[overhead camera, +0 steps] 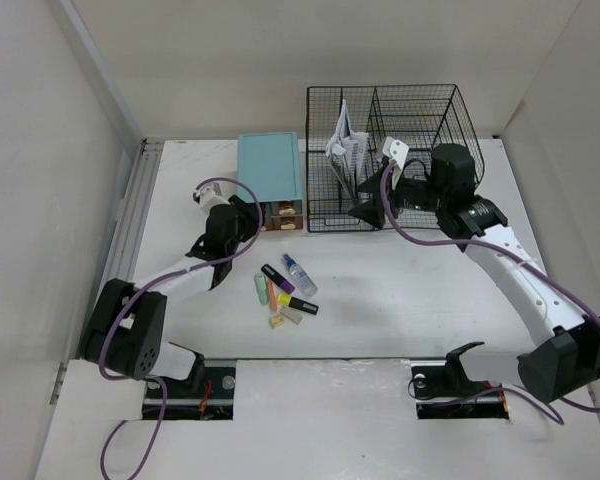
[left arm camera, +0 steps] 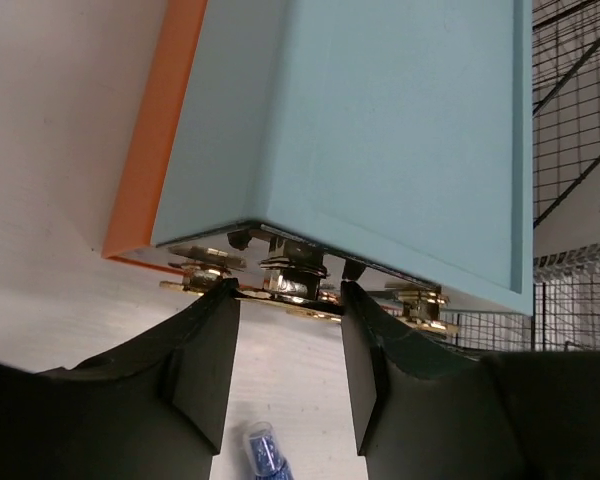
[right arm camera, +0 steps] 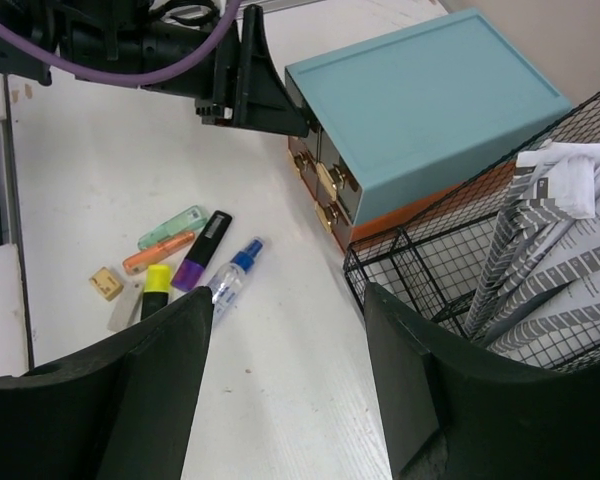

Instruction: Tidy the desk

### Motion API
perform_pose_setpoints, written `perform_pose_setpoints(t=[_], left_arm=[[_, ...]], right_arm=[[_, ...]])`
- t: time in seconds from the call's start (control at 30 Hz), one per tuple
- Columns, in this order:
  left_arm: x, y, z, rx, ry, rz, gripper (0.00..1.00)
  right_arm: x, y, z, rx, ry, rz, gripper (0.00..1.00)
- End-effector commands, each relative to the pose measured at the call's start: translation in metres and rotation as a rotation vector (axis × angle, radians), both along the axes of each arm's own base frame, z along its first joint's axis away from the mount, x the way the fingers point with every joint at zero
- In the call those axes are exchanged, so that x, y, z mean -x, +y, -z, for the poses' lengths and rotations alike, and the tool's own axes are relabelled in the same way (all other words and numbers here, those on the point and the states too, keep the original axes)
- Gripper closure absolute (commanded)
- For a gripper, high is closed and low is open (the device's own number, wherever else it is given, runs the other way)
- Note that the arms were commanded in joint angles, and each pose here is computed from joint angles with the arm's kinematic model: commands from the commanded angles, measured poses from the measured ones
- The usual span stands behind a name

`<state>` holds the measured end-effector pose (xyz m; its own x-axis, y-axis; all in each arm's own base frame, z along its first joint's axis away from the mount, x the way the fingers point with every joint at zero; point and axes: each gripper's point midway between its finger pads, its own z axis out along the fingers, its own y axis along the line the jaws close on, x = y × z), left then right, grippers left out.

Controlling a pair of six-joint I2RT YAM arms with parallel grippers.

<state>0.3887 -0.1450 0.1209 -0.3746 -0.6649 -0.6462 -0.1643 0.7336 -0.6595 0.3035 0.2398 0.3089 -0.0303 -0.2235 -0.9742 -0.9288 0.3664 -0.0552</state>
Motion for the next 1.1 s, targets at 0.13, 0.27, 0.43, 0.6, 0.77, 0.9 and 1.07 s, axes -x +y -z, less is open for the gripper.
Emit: perform_pose_setpoints(t=[0.13,0.27,0.43,0.6,0.77,0.9,1.07], left_arm=[[0.054,0.002,0.004,0.076,-0.036,-0.019,0.83],[0.064,0.002,-0.003,0.088,-0.062,-0.007,0.76],[0.069,0.004,-0.006,0.084,-0.052,-0.008,0.25],[0.079,0.006,-0.026,0.088,-0.091,0.018,0.23],[0.098,0.006,-0.053,0.113,-0.138,0.045,0.29],[0.115,0.023,-0.09,0.102,-0.215,0.014,0.5],[0.138,0.046,-0.156,0.105,-0.356,-0.021,0.72]], right_arm=[[0.008,0.007,0.004,0.019,-0.003,-0.081,0.33],[0.013,0.017,0.016,0.069,0.011,-0.124,0.33],[0.018,0.031,0.028,0.14,-0.006,-0.16,0.2],[0.035,0.06,0.055,0.247,-0.017,-0.19,0.14],[0.045,0.086,0.118,0.356,0.091,-0.168,0.36],[0.044,0.106,0.153,0.392,0.167,-0.091,0.47],[0.012,0.118,0.176,0.418,0.226,0.069,0.55]])
